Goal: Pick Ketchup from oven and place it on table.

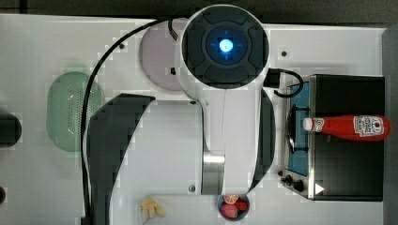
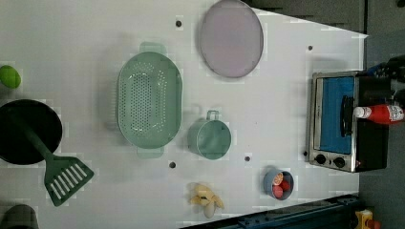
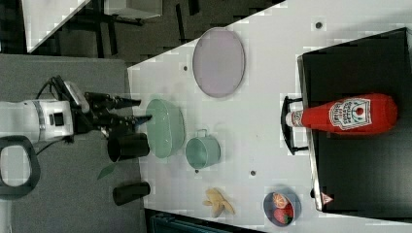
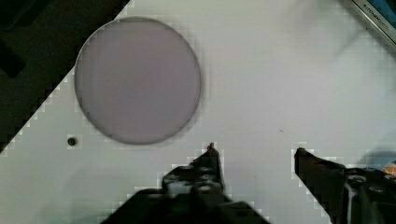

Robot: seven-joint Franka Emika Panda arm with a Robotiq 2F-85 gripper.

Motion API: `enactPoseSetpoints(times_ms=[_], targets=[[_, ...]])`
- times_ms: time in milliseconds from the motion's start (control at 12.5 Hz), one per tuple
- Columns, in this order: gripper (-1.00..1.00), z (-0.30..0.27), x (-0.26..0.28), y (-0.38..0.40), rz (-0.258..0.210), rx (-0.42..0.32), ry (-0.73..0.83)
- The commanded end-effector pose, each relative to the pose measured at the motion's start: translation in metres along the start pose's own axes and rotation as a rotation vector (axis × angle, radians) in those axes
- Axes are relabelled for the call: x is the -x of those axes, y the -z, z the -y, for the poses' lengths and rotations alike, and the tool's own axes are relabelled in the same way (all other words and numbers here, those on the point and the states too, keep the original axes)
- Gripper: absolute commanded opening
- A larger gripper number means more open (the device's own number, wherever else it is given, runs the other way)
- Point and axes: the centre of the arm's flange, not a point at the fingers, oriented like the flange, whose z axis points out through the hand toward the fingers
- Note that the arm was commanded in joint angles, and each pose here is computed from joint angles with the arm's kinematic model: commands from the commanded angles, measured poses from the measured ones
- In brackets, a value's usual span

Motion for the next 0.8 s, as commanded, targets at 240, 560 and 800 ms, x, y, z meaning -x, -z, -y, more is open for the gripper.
enactPoseSetpoints(times_ms=[240, 560, 800], targets=[[1.00, -0.114, 0.061, 0.091, -0.041, 0.001, -0.054], [1.00, -0.134, 0.035, 0.087, -0.029, -0.014, -0.116], [1.00, -0.167, -0.012, 0.069, -0.005, -0.023, -0.223]])
